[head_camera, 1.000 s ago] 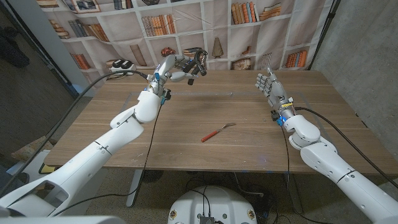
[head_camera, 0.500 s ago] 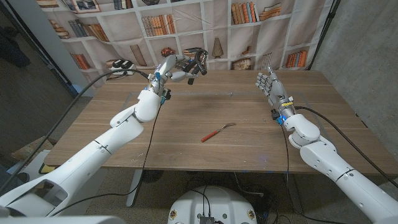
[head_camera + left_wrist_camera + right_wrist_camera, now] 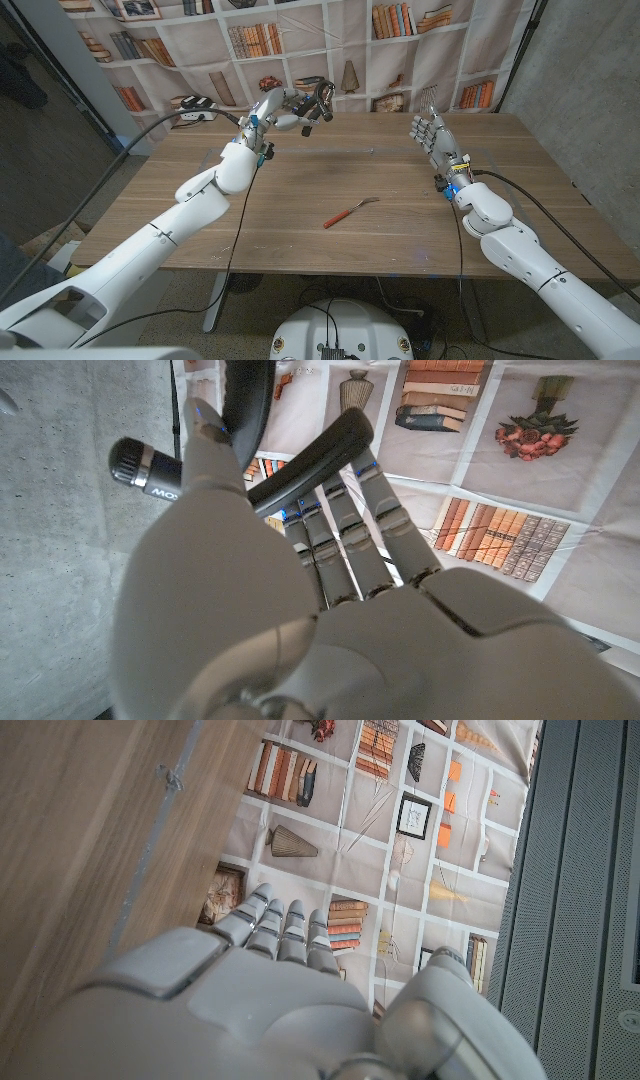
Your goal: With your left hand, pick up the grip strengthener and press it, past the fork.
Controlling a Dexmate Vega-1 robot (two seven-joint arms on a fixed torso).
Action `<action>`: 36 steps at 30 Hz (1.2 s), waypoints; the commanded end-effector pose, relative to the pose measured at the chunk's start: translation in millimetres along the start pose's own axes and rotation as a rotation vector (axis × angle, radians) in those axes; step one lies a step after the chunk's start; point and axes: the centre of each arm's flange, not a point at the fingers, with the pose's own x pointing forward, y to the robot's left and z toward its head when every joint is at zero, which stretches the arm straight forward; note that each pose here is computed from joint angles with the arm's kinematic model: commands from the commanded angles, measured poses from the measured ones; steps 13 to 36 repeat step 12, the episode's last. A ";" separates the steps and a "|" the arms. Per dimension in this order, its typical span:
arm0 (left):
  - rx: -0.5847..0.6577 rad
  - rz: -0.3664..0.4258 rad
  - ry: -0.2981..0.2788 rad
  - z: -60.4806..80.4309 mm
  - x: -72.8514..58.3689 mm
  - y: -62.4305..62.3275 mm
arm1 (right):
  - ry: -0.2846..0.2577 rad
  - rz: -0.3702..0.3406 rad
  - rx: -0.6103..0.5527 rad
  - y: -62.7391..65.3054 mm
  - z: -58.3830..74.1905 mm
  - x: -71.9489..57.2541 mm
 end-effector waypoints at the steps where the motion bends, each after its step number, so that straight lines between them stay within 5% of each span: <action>1: -0.010 0.001 0.012 -3.2 -1.1 1.7 | 0.003 0.014 -0.006 4.7 0.4 4.5; 36: -0.019 0.004 0.014 -2.3 1.6 -4.0 | 0.002 0.013 -0.004 2.0 1.8 4.3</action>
